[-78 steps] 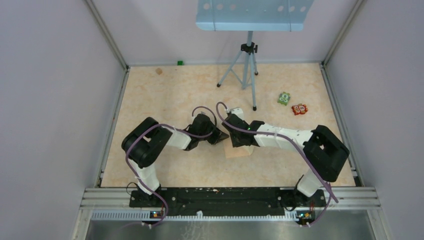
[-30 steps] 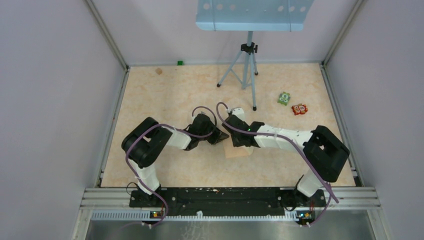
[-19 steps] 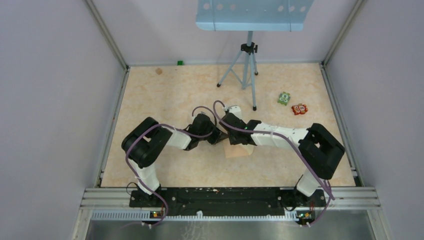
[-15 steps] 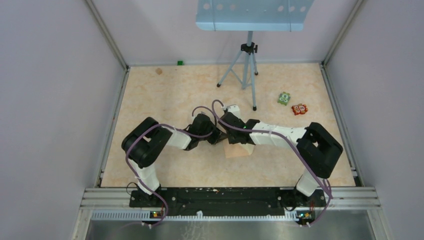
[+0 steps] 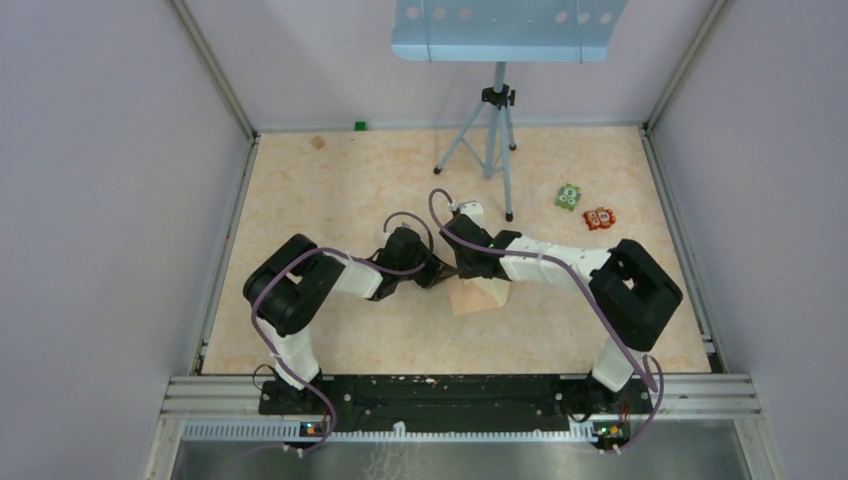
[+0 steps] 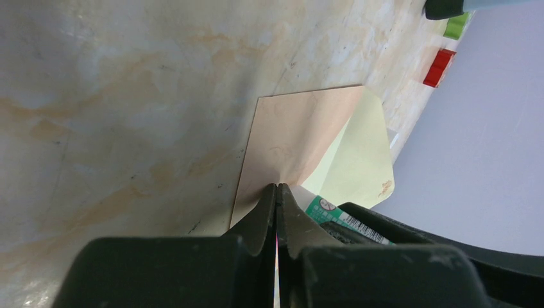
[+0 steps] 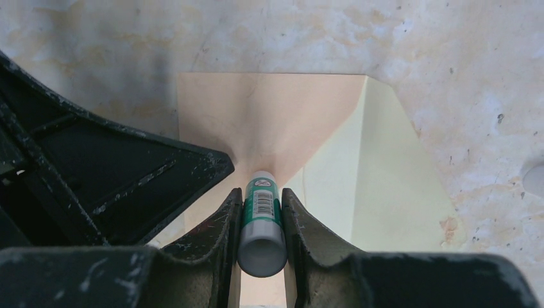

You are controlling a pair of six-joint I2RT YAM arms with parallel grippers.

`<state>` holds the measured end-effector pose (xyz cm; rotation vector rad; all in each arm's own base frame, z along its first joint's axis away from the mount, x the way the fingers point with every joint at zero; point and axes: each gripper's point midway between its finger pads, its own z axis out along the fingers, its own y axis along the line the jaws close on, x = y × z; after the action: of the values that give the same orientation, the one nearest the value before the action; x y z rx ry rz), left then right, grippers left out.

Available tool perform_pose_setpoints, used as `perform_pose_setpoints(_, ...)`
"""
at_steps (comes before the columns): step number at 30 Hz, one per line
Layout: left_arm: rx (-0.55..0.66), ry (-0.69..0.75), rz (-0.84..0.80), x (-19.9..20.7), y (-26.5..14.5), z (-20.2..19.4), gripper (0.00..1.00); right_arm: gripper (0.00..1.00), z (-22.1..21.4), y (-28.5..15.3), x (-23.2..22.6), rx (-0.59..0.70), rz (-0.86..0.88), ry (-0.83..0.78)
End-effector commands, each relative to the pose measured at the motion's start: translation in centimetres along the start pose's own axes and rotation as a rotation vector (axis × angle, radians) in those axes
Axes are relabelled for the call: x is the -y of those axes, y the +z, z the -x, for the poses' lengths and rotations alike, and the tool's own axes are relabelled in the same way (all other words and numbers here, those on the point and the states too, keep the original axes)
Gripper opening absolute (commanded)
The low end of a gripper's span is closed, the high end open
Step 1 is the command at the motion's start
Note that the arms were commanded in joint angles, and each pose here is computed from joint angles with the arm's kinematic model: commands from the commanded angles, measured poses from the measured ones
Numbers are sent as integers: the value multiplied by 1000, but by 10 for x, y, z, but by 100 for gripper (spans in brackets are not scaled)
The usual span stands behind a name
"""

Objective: Place the letter into the envelope and seal it

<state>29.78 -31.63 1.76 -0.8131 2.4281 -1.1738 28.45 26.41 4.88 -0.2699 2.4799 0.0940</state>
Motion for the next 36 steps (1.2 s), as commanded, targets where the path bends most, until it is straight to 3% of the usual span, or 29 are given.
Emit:
perform_pose_setpoints(1, 135, 11, 398, -116, -6, 23, 0, 0, -9, 17, 24, -47, -92, -33)
perform_pose_setpoints(17, 146, -1, 413, -118, -6, 24, 0, 0, 19, -2, 24, 8, -45, 9)
perform_pose_setpoints(28, 153, 16, 414, -113, -2, 25, 0, 0, 64, -47, 19, 92, 100, 91)
perform_pose_setpoints(33, 154, 48, 390, -100, 3, 25, 0, 0, 72, -64, 25, 110, 132, 120)
perform_pose_setpoints(36, 165, 97, 318, -72, 5, 30, 0, 0, 79, -79, 30, 130, 148, 138)
